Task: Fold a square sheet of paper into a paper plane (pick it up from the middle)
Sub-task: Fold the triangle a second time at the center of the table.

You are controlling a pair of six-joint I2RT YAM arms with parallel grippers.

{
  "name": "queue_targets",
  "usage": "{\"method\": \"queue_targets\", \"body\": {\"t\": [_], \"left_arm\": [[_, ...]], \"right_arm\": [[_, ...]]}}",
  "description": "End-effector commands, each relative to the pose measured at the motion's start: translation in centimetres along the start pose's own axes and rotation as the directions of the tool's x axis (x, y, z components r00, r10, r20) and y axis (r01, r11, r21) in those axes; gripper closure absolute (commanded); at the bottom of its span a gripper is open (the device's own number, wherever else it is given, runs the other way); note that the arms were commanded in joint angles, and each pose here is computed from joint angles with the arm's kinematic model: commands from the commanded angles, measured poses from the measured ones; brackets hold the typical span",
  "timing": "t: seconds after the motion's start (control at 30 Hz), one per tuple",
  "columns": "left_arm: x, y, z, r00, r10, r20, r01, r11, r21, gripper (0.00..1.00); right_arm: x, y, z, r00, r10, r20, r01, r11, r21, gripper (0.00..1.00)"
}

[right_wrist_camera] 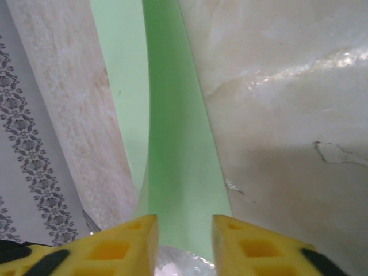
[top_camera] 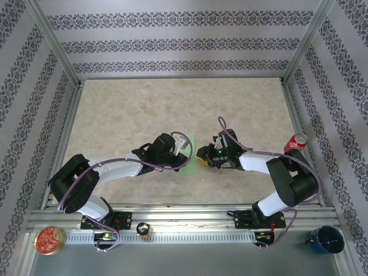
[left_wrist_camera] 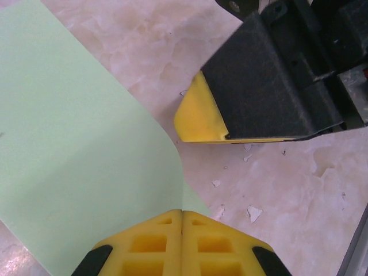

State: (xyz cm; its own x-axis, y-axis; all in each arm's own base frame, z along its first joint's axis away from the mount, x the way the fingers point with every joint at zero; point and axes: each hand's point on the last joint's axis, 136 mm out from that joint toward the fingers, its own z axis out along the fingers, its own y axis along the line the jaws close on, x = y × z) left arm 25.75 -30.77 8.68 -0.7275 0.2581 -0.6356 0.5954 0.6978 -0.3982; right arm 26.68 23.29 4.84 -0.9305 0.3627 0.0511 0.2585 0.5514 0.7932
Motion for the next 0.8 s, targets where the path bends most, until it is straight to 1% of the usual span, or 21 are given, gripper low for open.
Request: {"method": "queue_targets", "body": {"t": [0.0,0.03,0.13,0.2,0.37,0.57,0.6,0.67,0.77], "left_arm": [[-0.2,0.2,0.0,1.0,0.019,0.003,-0.019,1.0,0.009,1.0],[-0.3,0.2,0.0,1.0,0.027,0.002,-0.027,1.0,0.007,1.0],[-0.4,0.1,-0.1,0.998,0.058,0.002,-0.058,0.998,0.004,1.0],[-0.6,0.2,-0.1,0.997,0.078,0.008,-0.078,0.997,0.001,1.0],[-0.7,0.3,-0.3,0.991,0.132,0.009,-0.132,0.991,-0.011,1.0],[-0.5,0.2,-0.4,0.979,0.204,-0.006,-0.204,0.979,-0.009,0.99],[-0.4,0.2,-0.4,0.976,0.219,-0.01,-0.219,0.976,-0.006,0.99],[-0.4,0.1,-0.5,0.97,0.243,-0.011,-0.243,0.97,-0.004,0.99],[-0.3,0.1,-0.6,0.96,0.278,-0.021,-0.278,0.961,-0.004,0.98]], "right_arm": [[-0.8,2.9,0.3,1.0,0.005,0.004,-0.004,0.998,-0.058,0.6],[-0.8,3.1,0.5,1.0,0.016,-0.001,-0.016,0.998,-0.057,0.58],[-1.1,3.1,1.0,0.998,0.058,0.005,-0.058,0.998,-0.038,0.57],[-1.0,2.6,1.4,0.994,0.113,0.005,-0.113,0.994,-0.014,0.57],[-0.3,1.9,2.2,0.987,0.158,-0.029,-0.158,0.987,0.013,0.57],[-0.3,2.3,2.4,0.984,0.173,-0.038,-0.173,0.985,-0.007,0.67],[-0.3,2.4,2.5,0.985,0.17,-0.039,-0.171,0.985,-0.012,0.7],[-0.3,2.5,2.5,0.985,0.165,-0.042,-0.166,0.986,-0.014,0.72],[-0.1,2.6,2.6,0.985,0.164,-0.057,-0.166,0.986,-0.017,0.79]]}}
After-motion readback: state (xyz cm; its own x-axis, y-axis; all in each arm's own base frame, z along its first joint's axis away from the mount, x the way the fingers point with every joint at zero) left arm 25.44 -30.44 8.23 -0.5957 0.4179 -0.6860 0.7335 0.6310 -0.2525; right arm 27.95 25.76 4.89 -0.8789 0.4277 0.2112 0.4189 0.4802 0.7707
